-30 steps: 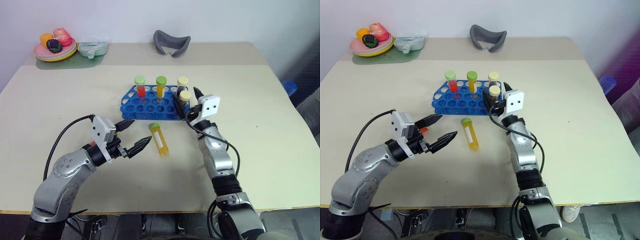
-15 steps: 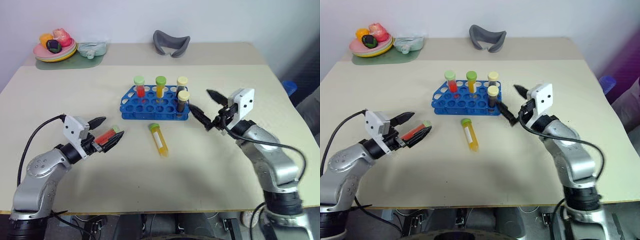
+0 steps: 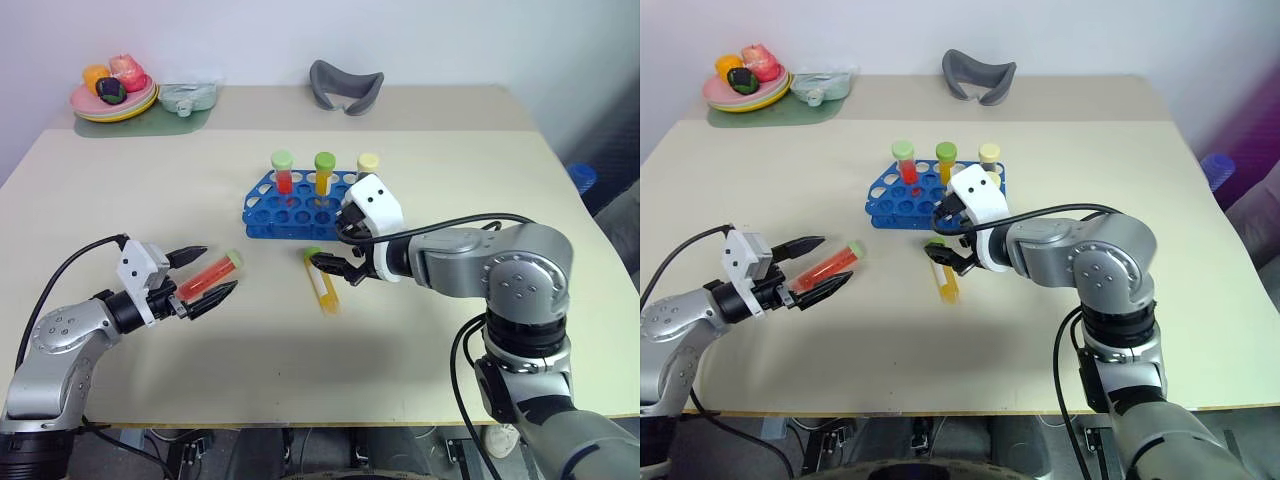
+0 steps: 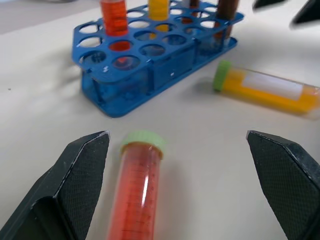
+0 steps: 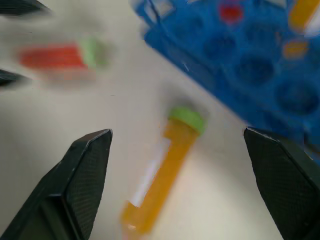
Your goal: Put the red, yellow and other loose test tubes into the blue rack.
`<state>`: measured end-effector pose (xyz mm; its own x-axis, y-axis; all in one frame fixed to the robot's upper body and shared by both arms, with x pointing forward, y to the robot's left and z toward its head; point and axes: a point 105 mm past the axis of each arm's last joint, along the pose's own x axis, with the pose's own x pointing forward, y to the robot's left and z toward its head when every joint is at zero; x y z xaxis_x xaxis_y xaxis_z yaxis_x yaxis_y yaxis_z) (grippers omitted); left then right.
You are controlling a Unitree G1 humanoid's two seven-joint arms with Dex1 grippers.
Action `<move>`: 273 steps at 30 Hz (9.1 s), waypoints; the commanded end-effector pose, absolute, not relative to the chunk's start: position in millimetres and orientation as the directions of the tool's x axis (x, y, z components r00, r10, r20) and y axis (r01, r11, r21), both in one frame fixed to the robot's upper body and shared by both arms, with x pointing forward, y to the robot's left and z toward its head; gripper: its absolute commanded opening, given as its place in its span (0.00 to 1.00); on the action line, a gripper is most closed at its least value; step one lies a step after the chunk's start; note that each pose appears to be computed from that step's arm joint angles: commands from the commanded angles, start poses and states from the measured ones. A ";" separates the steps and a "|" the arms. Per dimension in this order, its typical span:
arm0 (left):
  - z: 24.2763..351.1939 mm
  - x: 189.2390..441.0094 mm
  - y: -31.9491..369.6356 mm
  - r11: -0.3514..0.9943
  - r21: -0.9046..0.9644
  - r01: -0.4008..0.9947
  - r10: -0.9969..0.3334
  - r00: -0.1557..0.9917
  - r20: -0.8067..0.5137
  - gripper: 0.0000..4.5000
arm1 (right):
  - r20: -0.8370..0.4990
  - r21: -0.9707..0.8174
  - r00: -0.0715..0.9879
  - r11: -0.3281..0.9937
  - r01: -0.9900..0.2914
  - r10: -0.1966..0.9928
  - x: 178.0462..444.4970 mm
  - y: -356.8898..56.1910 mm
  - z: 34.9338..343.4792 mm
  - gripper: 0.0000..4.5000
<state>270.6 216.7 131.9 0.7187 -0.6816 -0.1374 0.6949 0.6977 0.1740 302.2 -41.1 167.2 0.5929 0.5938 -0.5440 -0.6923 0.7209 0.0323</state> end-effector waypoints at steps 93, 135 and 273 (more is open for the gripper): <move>148.2 257.7 174.2 0.678 0.154 0.719 -0.713 0.694 -0.100 1.00 | 0.326 -0.152 0.707 0.772 -0.617 0.628 345.1 7.0 248.7 0.22; 151.5 261.5 184.2 0.721 0.120 0.682 -0.683 0.729 -0.040 1.00 | 0.521 -0.178 0.628 0.794 -0.582 0.578 348.9 15.6 217.9 0.22; 131.0 323.4 195.8 0.709 0.182 0.682 -0.207 0.447 -0.870 1.00 | -0.269 -0.292 0.428 0.351 -0.890 0.863 249.6 -120.8 142.4 1.00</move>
<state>323.4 202.5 127.9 0.4567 -0.1878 -0.8696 0.6679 0.7180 0.1958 251.5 -126.1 135.4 0.4350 0.8495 -0.2987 -0.8930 0.3644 -0.2642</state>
